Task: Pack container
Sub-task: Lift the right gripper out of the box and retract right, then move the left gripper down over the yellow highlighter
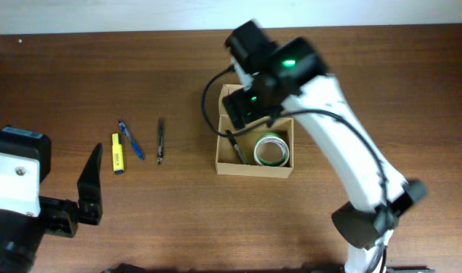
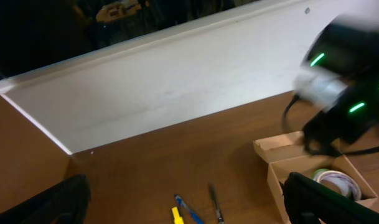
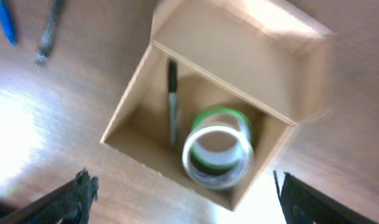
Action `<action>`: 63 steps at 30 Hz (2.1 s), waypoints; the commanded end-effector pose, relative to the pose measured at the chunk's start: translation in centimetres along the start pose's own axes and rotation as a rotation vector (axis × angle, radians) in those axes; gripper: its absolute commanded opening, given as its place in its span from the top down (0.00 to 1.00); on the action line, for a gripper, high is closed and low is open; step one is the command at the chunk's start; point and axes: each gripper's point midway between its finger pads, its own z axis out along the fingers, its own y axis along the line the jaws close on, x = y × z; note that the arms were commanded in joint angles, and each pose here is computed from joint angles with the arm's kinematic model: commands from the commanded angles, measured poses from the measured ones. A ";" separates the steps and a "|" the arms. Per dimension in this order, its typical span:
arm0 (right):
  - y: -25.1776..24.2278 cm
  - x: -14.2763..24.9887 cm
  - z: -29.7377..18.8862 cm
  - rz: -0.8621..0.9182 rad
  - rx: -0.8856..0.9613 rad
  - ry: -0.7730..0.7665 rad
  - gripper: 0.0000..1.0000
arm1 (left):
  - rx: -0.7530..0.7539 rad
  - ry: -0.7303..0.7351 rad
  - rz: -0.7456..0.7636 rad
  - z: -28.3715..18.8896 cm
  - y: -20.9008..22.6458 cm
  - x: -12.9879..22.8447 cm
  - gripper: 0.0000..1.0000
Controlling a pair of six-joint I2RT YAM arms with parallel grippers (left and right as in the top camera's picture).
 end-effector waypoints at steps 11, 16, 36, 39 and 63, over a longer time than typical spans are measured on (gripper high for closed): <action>-9.0 2.3 -20.4 0.178 0.180 -0.546 0.01 | -0.139 0.126 0.047 4.1 1.4 2.6 0.01; -11.8 4.8 -23.8 0.265 0.223 -0.628 0.01 | -0.158 0.257 0.066 8.9 0.6 5.3 0.01; -19.1 13.0 -31.3 0.578 0.517 -0.795 0.01 | -0.071 0.850 -0.601 23.5 7.5 22.0 0.01; -19.6 14.4 -32.4 0.608 0.560 -0.820 0.01 | -0.009 0.915 -0.604 25.5 7.3 24.3 0.01; -22.0 15.7 -30.3 0.632 0.737 -0.668 0.01 | 0.185 1.236 -0.412 35.0 6.5 42.0 0.00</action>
